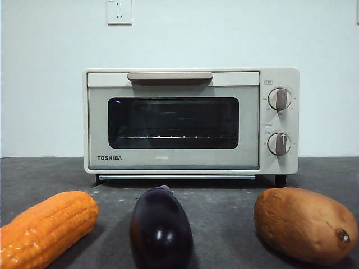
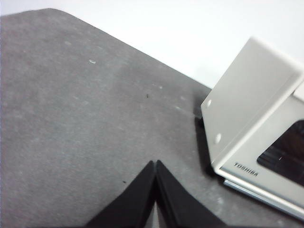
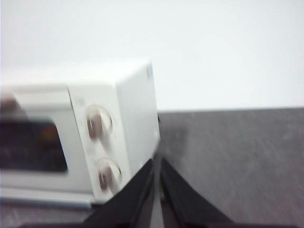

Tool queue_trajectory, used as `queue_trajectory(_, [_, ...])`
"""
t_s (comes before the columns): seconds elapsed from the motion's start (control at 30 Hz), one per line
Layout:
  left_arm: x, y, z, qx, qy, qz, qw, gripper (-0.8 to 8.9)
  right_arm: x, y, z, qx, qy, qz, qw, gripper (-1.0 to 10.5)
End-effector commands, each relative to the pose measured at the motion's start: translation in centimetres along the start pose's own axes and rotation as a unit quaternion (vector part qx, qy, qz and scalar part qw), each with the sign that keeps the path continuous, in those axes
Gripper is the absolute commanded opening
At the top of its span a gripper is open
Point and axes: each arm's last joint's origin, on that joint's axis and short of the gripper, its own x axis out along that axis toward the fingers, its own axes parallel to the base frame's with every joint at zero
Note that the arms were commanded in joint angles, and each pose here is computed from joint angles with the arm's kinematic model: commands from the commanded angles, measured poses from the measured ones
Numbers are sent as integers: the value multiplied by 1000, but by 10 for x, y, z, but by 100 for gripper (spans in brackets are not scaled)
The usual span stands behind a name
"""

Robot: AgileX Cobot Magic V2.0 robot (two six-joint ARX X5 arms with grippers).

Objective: Take the eggplant from the table,put the eggplant in the oven

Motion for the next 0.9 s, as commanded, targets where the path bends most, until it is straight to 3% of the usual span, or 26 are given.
queue_trajectory(0.03, [0, 0, 1, -39, -4, -4, 999, 6, 0, 1, 5, 69, -28, 7, 997, 6])
queue_trajectory(0.23, [-2, -4, 5, -42, 4, -34, 999, 6, -1, 2, 11, 156, -17, 6, 988, 5])
queue_trajectory(0.47, [-7, -14, 21, -41, 9, -53, 998, 6, -4, 4, 21, 170, 47, -22, 984, 5])
queue_trajectory(0.73, [-7, -33, 53, -11, 55, -61, 997, 6, -2, 11, 63, 178, 102, -28, 978, 5])
queue_trajectory(0.9, [-1, -48, 78, 20, 92, -72, 993, 6, 7, 16, 94, 152, 147, -11, 977, 4])
